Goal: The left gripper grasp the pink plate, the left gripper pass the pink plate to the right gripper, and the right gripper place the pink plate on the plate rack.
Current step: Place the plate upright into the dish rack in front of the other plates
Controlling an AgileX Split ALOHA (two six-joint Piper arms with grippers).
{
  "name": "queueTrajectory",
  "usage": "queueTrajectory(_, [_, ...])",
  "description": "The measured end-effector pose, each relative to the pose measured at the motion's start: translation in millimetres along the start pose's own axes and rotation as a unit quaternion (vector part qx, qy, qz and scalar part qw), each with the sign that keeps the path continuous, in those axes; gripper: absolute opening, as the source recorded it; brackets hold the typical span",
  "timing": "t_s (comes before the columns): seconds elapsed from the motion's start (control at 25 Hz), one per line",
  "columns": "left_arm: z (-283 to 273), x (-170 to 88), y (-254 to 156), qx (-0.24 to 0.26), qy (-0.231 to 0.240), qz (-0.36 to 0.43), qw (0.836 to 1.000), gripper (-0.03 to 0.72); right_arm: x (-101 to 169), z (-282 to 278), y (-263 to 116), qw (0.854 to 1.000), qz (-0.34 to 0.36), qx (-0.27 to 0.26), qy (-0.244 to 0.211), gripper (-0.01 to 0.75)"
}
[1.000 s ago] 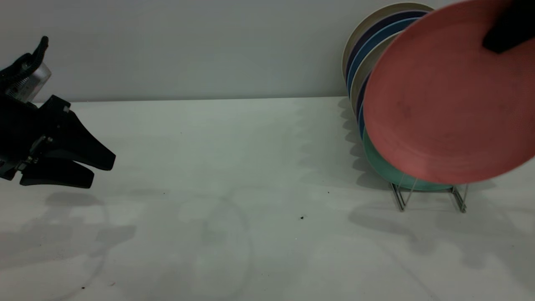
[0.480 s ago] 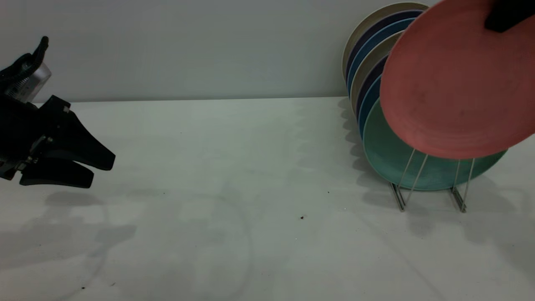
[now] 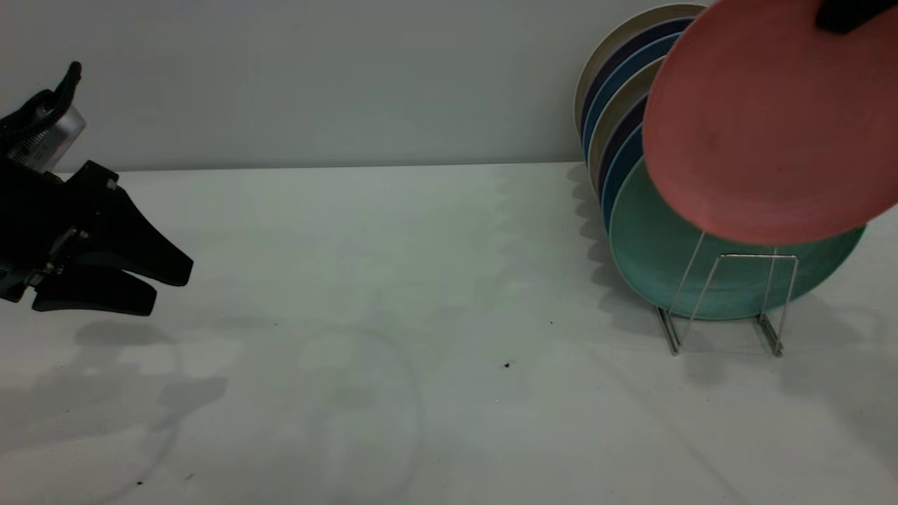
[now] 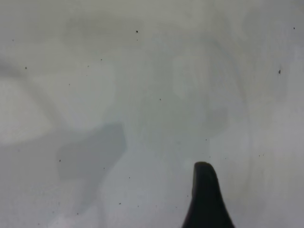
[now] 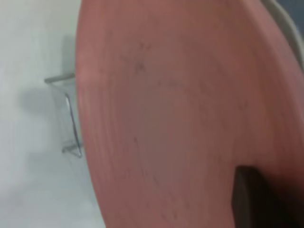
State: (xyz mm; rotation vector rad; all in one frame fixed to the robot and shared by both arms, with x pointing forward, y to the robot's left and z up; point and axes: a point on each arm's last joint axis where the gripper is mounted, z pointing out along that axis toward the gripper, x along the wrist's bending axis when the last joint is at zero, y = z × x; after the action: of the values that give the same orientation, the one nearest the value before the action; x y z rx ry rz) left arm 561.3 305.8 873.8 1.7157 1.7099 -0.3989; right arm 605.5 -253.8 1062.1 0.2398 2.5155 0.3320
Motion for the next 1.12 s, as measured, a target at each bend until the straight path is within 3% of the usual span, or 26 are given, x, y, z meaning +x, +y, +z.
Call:
queueTrajectory(0.68, [0, 2, 1, -0.004, 0.009, -0.001, 1.000, 0.539, -7, 17, -1, 1.000, 0.021, 0.005, 0.005, 0.090])
queueTrajectory(1.12, [0, 2, 1, -0.004, 0.010, 0.000, 1.000, 0.539, -2, 29, -4, 0.998, 0.054, 0.014, 0.031, 0.090])
